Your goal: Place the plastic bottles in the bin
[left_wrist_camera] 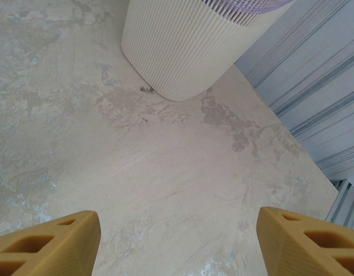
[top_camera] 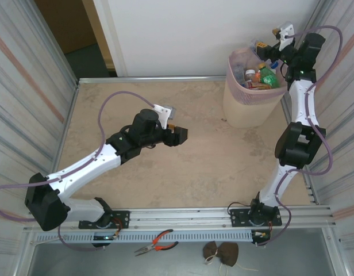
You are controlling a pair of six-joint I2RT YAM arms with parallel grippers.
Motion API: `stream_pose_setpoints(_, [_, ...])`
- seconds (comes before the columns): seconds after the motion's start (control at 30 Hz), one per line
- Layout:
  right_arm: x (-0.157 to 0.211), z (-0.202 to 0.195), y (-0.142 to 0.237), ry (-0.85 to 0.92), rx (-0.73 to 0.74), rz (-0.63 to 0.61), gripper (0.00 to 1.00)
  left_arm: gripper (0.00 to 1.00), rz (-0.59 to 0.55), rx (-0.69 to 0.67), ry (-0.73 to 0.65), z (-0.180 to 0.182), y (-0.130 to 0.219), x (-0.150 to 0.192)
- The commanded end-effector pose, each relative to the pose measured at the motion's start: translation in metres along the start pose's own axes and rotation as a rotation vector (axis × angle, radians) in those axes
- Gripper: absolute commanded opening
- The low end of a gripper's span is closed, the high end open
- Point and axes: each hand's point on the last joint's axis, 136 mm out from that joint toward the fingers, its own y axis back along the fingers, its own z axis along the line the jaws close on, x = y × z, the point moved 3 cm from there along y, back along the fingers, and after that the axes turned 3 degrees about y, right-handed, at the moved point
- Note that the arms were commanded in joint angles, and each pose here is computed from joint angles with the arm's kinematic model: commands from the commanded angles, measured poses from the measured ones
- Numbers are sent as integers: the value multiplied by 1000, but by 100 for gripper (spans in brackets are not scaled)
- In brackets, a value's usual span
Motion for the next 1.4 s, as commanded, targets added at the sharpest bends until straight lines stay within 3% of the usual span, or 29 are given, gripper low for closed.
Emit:
stream_pose_setpoints(0.0, [-27, -1, 9, -54, -10, -78, 75, 72, -37, 9, 8, -3, 10, -10])
stream_pose_setpoints(0.3, [20, -38, -26, -272, 251, 122, 39, 72, -29, 14, 11, -4, 5, -11])
stream_pose_setpoints(0.53, [66, -34, -46, -433, 235, 247, 29, 72, -28, 7, 7, -5, 6, -14])
stream_pose_setpoints(0.73, [112, -3, -37, -497, 161, 402, 29, 72, -26, 13, 8, -6, 4, -13])
stream_pose_setpoints(1.0, [130, 23, -17, -489, 143, 495, 30, 72, -27, 22, 13, -7, 5, -14])
stream_pose_setpoints(1.13, [122, 26, -15, -471, 144, 509, 31, 72, -27, 28, 10, -9, 6, -14])
stream_pose_setpoints(1.37, [60, 18, 1, -437, 208, 426, 35, 73, -43, -12, -26, -4, 17, -15])
